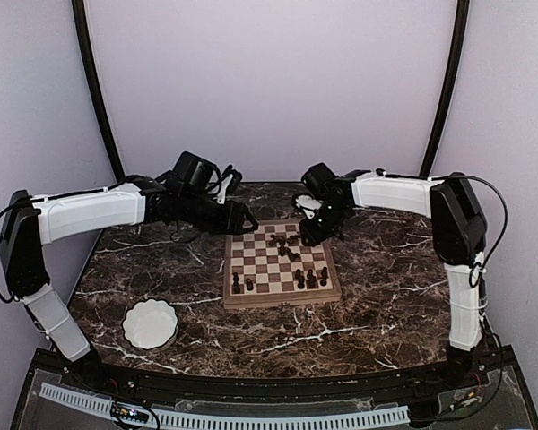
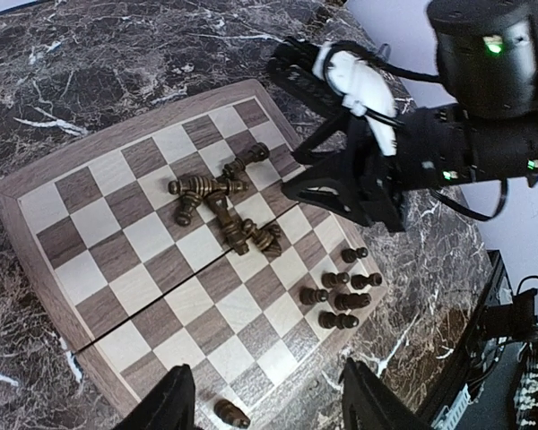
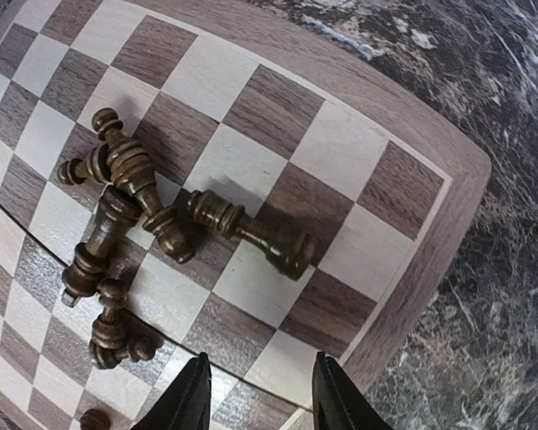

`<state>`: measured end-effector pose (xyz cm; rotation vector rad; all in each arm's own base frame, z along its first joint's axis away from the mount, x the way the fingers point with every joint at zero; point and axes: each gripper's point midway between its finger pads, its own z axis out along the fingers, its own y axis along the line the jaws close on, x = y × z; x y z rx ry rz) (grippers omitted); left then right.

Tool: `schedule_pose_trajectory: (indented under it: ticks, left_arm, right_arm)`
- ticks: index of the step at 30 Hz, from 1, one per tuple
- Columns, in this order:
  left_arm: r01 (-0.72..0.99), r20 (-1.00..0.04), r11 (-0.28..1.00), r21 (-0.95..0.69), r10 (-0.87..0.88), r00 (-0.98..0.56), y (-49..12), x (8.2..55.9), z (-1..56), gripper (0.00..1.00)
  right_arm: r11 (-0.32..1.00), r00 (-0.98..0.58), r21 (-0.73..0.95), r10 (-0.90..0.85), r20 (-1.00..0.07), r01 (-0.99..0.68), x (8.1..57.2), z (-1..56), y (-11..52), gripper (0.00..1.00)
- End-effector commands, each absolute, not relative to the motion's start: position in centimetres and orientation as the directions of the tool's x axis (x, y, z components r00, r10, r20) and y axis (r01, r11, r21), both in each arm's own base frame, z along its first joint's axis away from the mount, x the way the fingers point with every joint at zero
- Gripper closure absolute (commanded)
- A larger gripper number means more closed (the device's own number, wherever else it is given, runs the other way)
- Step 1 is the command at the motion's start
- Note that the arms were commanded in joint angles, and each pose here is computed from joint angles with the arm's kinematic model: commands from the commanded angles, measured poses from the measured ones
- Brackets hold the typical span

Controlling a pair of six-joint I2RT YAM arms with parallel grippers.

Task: Set up the chess pieces on the board
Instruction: Adjust the chess pile on the chessboard.

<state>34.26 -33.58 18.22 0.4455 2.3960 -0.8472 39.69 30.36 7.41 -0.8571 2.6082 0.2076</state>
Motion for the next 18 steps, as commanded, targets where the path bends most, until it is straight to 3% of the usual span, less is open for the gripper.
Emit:
schedule_pose_trajectory:
  ticks: [1,13,18]
  left_arm:
    - [0.494,-0.612,0.719,-0.489,0.121,-0.782,-32.2,31.8,21.1,0.42]
    - [0.502,-0.588,0.72,-0.479,0.161,-0.792,-30.9,29.8,21.1,0.41]
    - [0.527,-0.604,0.715,-0.459,0.184,-0.776,-30.7,29.6,21.7,0.41]
  right_arm:
    - [0.744,-0.647,-0.032,-0.6,-0.469,-0.667,42.0,7.8,32.2,0.57]
    - [0.663,-0.59,0.022,-0.65,-0.479,-0.748,43.2,5.3,34.6,0.43]
    - [0.637,-0.609,0.095,-0.666,-0.432,-0.765,42.5,3.5,35.2,0.45]
